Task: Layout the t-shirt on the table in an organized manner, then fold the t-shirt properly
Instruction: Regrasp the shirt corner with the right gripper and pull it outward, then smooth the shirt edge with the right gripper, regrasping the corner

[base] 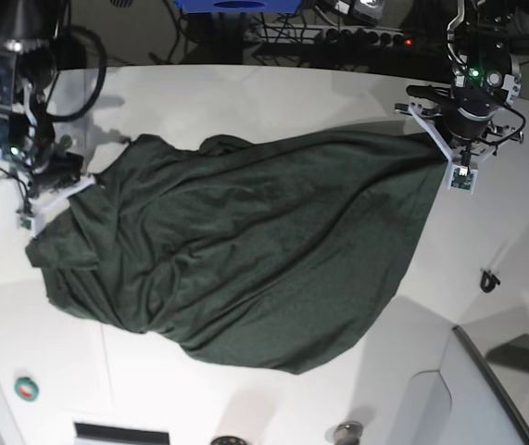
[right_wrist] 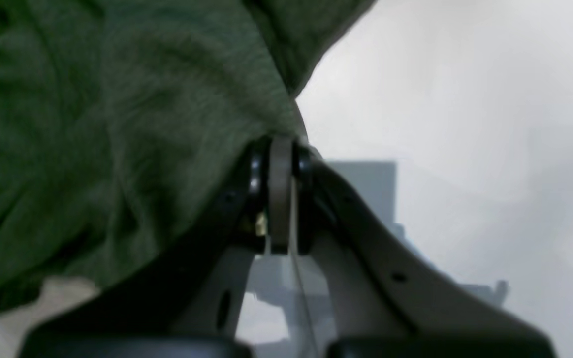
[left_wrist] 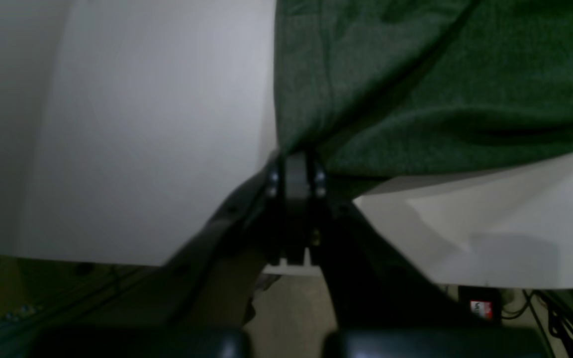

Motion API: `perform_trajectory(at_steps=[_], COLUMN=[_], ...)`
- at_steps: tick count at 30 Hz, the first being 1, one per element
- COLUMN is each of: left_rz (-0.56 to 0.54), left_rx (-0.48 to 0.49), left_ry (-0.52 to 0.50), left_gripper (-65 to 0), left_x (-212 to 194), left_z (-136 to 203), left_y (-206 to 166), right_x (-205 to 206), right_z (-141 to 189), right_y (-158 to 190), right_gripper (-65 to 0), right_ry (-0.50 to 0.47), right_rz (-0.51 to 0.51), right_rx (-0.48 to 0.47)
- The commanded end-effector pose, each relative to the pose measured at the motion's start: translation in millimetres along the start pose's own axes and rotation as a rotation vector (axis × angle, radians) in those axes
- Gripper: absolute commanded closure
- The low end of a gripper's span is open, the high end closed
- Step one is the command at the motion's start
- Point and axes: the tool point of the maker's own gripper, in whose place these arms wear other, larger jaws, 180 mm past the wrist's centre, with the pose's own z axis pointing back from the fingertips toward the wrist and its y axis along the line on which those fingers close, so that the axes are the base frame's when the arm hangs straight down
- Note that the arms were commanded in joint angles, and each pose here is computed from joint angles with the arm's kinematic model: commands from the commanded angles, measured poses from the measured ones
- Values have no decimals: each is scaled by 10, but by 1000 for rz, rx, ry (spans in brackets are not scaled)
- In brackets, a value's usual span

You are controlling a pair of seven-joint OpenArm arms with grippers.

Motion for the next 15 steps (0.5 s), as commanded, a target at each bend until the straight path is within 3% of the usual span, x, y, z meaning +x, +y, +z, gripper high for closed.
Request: perform_trajectory(at_steps=[1, 15], left_rz=[-8, -6], left_rx=[17, 17], left_ry=[-36, -40], left_gripper=[0, 0], left_x=[96, 111], left_z=[37, 41], left_y=[57, 55], right_x=[195, 33], right_z=[117, 1097], right_y=[-115, -839], right_gripper=[-8, -8], right_ry=[-57, -79], right_rz=[-2, -42], right_rx=[-24, -211])
